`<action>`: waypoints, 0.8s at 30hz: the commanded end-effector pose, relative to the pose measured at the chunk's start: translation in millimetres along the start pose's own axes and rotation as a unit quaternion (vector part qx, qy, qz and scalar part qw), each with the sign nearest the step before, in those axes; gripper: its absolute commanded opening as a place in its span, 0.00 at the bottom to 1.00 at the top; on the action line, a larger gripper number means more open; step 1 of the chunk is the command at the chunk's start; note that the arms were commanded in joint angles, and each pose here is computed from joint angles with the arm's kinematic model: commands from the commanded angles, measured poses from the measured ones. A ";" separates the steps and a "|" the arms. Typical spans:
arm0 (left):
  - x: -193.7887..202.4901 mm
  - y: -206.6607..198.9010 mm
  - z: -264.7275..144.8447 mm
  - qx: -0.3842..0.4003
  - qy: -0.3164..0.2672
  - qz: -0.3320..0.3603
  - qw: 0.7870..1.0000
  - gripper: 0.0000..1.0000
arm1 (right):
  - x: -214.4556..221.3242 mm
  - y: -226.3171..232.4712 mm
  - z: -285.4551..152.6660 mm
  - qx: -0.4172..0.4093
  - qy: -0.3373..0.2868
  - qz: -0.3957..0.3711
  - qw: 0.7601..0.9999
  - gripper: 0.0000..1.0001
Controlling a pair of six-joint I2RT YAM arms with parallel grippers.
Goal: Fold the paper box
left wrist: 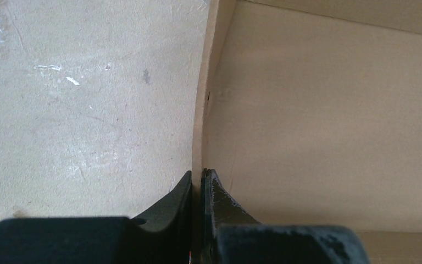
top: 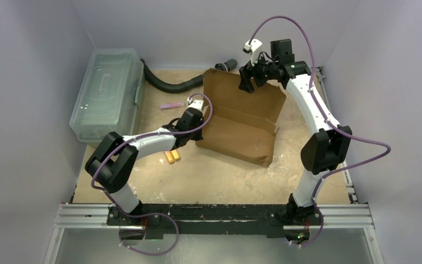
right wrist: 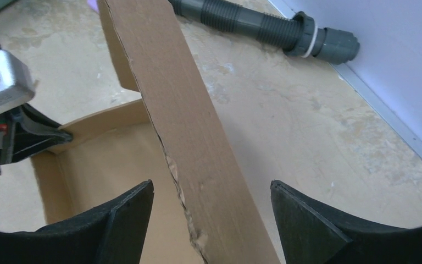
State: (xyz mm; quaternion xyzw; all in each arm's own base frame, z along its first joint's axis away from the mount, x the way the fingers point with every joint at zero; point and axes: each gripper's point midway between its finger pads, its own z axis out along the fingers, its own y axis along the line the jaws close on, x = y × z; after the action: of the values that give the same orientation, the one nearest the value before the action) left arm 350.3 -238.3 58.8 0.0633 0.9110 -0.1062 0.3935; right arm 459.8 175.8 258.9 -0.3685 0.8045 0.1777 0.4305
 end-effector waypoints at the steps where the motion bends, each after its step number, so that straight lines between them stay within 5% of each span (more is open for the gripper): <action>1: -2.1 4.3 0.6 -0.012 0.004 0.002 1.000 0.00 | -8.8 -30.0 -9.7 0.048 -0.014 -0.019 0.999 0.81; 8: -0.7 4.5 -2.1 -0.010 0.006 0.003 1.000 0.00 | -9.9 -24.7 -19.3 0.012 -0.027 -0.049 0.998 0.73; 14: 2.2 5.4 -4.3 -0.008 0.006 0.002 1.000 0.00 | -10.1 -25.7 -19.1 0.016 -0.031 -0.060 0.998 0.47; 19: -2.9 6.0 -7.7 -0.006 -0.006 0.002 1.000 0.00 | -17.9 -11.8 -28.1 -0.005 -0.057 -0.077 0.995 0.04; 24: -11.2 8.4 -3.7 -0.006 -0.008 0.001 1.000 0.01 | -17.5 9.1 -43.9 -0.025 -0.073 -0.082 0.994 0.00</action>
State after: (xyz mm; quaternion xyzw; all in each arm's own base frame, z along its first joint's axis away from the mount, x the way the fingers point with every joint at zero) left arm 349.3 -233.6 56.5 0.0652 0.9129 -0.0991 0.3907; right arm 457.9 148.6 268.8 -0.4151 0.7674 0.1542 0.4637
